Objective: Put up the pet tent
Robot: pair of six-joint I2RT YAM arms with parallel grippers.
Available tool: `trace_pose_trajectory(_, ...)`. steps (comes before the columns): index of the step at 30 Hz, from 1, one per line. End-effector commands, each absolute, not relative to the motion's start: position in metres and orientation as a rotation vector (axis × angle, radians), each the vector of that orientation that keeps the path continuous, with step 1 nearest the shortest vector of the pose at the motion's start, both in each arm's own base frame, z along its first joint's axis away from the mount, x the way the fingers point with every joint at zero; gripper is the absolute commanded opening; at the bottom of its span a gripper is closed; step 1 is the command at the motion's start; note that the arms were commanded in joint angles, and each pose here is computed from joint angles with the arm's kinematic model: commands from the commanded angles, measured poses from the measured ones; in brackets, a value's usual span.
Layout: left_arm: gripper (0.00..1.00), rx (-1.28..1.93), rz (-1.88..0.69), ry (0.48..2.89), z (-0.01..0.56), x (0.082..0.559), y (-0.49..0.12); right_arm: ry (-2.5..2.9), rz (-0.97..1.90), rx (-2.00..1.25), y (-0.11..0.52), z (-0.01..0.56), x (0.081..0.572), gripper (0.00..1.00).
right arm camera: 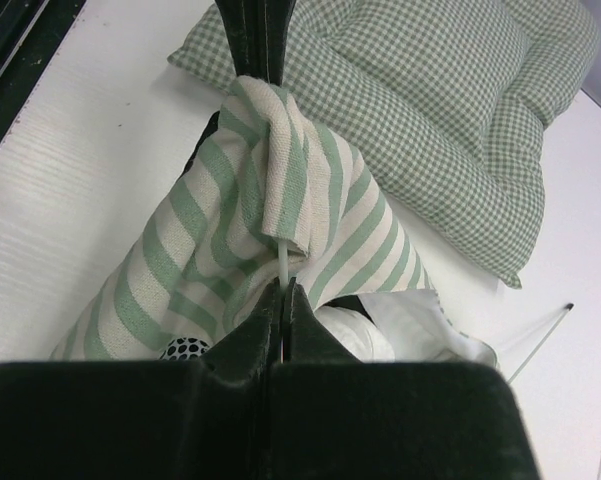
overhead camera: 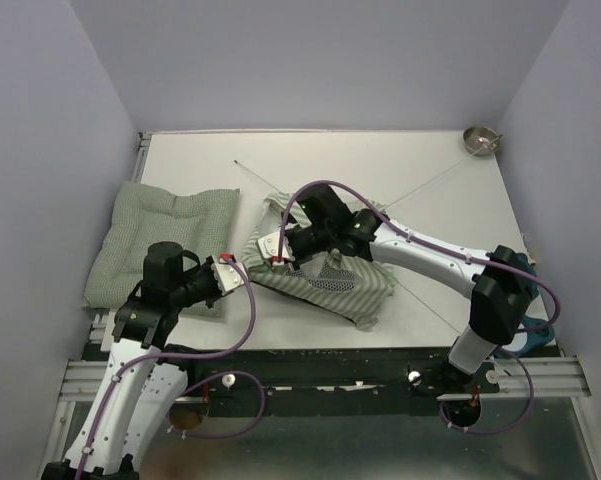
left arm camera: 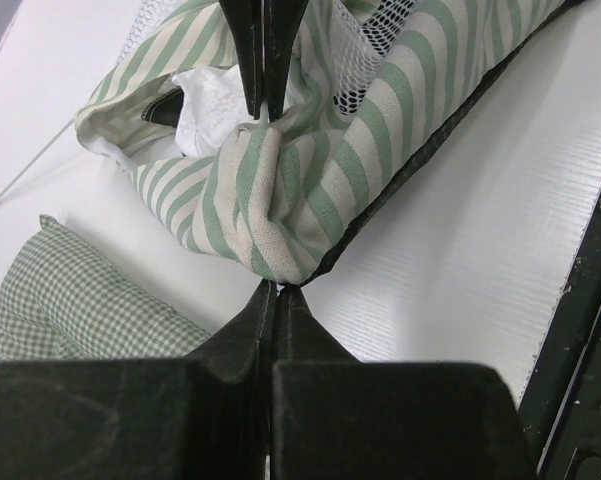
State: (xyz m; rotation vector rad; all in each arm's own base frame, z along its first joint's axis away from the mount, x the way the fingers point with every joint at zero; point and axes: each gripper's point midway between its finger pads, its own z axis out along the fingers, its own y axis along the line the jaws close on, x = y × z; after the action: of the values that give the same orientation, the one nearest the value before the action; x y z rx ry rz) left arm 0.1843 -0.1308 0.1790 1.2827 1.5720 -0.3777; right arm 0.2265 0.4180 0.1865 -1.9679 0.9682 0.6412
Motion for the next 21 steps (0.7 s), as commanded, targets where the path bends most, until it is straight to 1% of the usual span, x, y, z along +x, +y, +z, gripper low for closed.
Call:
trace_pose_trajectory(1, 0.0, 1.303, -0.41, 1.557, 0.187, 0.18, -0.135, 0.925, 0.652, -1.928, 0.422, 0.212, 0.223, 0.01)
trace_pose_trajectory(3, 0.0, 1.296, -0.406, 1.551, 0.189, 0.181, -0.135, 0.902, 0.647, -1.96, 0.42, 0.206, 0.22, 0.01)
trace_pose_trajectory(4, 0.0, 1.299, -0.408, 1.546, 0.189, 0.18, -0.135, 0.901, 0.644, -1.963, 0.42, 0.206, 0.22, 0.04)
trace_pose_trajectory(8, 0.0, 1.297, -0.404, 1.566, 0.186, 0.18, -0.133, 0.942, 0.598, -1.962, 0.415, 0.203, 0.226, 0.27)
trace_pose_trajectory(11, 0.0, 1.298, -0.41, 1.563, 0.186, 0.179, -0.134, 0.971, 0.555, -1.962, 0.406, 0.197, 0.231, 0.36)
trace_pose_trajectory(12, 0.0, 1.297, -0.409, 1.564, 0.185, 0.179, -0.134, 0.983, 0.551, -1.96, 0.402, 0.195, 0.234, 0.37)
trace_pose_trajectory(21, 0.0, 1.306, -0.406, 1.569, 0.18, 0.181, -0.134, 1.008, 0.492, -2.043, 0.376, 0.158, 0.244, 0.38)
